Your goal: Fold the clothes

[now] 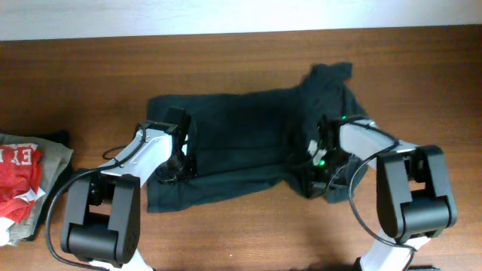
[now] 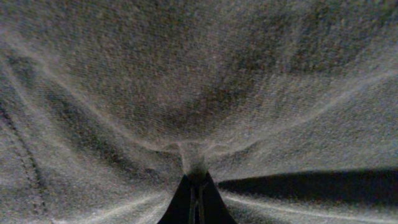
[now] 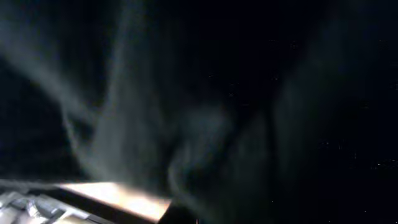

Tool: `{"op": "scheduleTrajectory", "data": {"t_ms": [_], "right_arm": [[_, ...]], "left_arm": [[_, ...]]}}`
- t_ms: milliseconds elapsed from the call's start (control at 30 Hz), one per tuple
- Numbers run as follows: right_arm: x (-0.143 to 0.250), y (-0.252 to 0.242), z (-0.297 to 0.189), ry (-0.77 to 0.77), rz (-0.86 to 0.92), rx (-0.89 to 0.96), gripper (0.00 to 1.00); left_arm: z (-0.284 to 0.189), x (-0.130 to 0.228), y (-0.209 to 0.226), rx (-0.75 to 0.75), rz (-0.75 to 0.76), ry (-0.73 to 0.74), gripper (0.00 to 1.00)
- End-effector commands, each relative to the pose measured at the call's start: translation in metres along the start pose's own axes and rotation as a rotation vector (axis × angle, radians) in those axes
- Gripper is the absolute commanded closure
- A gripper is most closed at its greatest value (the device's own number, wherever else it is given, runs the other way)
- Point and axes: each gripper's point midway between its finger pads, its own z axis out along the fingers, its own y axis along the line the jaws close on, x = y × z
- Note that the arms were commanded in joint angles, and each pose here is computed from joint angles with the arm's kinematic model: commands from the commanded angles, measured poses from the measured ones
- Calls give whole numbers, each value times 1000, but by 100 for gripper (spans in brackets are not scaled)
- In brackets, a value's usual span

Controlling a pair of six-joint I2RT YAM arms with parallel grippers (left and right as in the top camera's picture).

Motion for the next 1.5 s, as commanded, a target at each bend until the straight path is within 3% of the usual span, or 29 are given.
{"op": "scheduleTrajectory", "data": {"t_ms": [0, 167, 367, 500, 533, 567, 633, 733, 833, 967, 1033, 1133, 1200, 1233, 1267, 1300, 1333, 1367, 1400, 1433, 1467], "right_arm": [[30, -21, 50, 154, 79, 94, 96], [15, -34, 42, 100, 141, 65, 96], [-10, -103, -4, -23, 459, -64, 96], [-12, -128, -13, -55, 476, -4, 96], [-18, -129, -18, -74, 469, -2, 82], [-27, -127, -26, -102, 420, 6, 32], [-41, -110, -48, -157, 343, 31, 20], [-47, -67, -92, -192, 233, 72, 20], [-25, 16, -146, -205, 78, 103, 13], [-25, 90, -235, -447, -125, 91, 7], [-28, 94, -244, -482, -162, 92, 7], [-35, 87, -246, -502, -183, 145, 0], [-41, 83, -248, -520, -222, 181, 1], [-42, 83, -246, -512, -223, 183, 1], [-42, 83, -245, -508, -222, 182, 1], [-42, 82, -245, -506, -222, 182, 1], [-42, 83, -245, -505, -222, 179, 1], [-41, 83, -245, -502, -221, 179, 1], [-41, 83, -245, -502, -221, 179, 1], [-41, 83, -244, -501, -221, 178, 1], [-40, 84, -244, -498, -222, 173, 1]], "left_arm": [[58, 70, -1, 11, 1, 285, 99], [58, 70, -1, 11, 1, 285, 100], [57, 71, 0, 10, 0, 288, 99], [58, 71, 0, 10, 0, 287, 99], [58, 71, 0, 10, 0, 287, 99], [58, 71, 0, 10, 0, 287, 99], [58, 71, 0, 10, 0, 287, 100], [58, 70, 0, 10, 0, 287, 99], [58, 70, 0, 11, 0, 287, 99], [47, 63, -3, 11, 9, 289, 99], [23, 33, -14, 39, 17, 201, 99], [-68, -64, -39, 84, 41, -148, 99], [-114, -102, -45, 85, 45, -298, 89], [-141, -118, -51, 102, 72, -370, 66], [-161, -125, -52, 101, 71, -410, 62], [-173, -127, -50, 89, 67, -426, 74], [-177, -125, -50, 88, 68, -419, 94], [-171, -117, -46, 72, 83, -381, 99], [-168, -116, -42, 43, 88, -378, 81], [-162, -116, -36, 12, 82, -375, 68], [-151, -112, -36, 12, 84, -346, 65]]}}
